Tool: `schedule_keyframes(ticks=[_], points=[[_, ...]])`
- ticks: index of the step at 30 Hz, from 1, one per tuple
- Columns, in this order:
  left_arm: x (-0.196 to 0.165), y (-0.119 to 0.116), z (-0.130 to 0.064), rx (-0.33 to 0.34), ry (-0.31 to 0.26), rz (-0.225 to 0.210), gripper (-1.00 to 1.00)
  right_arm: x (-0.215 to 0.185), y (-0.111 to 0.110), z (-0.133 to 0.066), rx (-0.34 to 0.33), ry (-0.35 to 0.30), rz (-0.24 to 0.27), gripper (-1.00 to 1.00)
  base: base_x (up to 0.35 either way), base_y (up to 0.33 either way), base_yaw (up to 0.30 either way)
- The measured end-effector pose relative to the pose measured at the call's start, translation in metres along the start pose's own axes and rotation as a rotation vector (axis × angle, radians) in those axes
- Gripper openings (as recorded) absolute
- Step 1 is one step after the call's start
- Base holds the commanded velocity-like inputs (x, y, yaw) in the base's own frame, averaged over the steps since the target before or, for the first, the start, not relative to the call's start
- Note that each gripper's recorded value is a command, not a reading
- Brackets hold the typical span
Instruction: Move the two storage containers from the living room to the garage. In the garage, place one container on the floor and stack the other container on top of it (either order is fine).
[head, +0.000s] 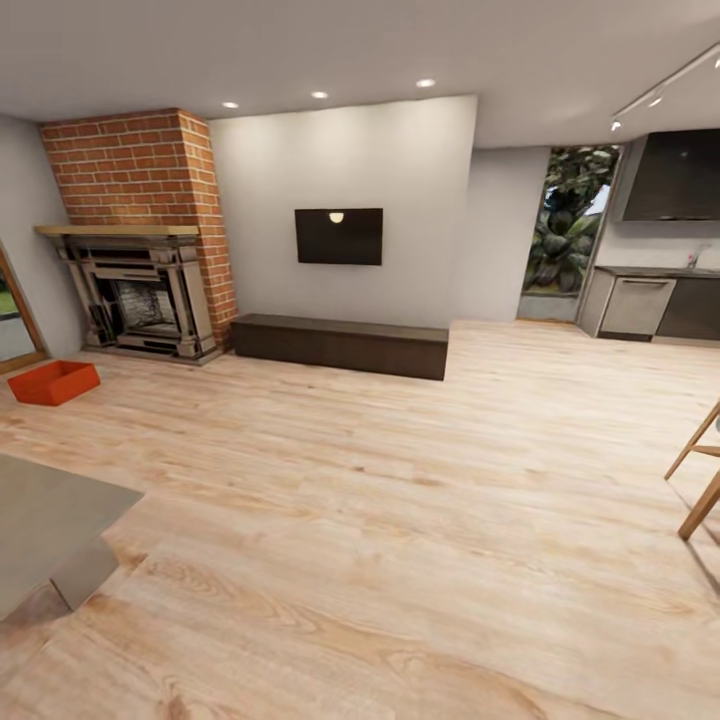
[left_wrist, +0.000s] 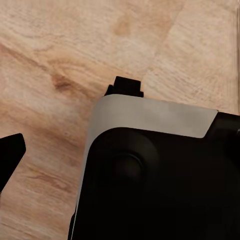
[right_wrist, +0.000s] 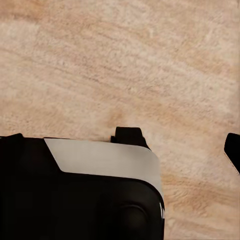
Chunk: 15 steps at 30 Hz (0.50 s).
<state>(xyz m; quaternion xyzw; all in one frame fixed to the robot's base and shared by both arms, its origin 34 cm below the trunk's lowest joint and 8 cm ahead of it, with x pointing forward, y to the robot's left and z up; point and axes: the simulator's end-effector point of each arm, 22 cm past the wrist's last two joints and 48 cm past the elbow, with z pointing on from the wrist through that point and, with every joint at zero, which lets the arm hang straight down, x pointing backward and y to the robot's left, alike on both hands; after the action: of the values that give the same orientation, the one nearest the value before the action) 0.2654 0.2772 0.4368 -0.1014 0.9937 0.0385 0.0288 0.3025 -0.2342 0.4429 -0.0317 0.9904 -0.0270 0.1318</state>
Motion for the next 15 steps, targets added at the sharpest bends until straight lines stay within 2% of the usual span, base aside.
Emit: schedule_keyframes(ticks=[15], points=[[-0.0001, 0.0000, 0.0000, 0.000, 0.000, 0.000, 1.00, -0.0002, 0.0000, 0.0000, 0.000, 0.000, -0.001, 1.00, 0.323, 0.000, 0.000]])
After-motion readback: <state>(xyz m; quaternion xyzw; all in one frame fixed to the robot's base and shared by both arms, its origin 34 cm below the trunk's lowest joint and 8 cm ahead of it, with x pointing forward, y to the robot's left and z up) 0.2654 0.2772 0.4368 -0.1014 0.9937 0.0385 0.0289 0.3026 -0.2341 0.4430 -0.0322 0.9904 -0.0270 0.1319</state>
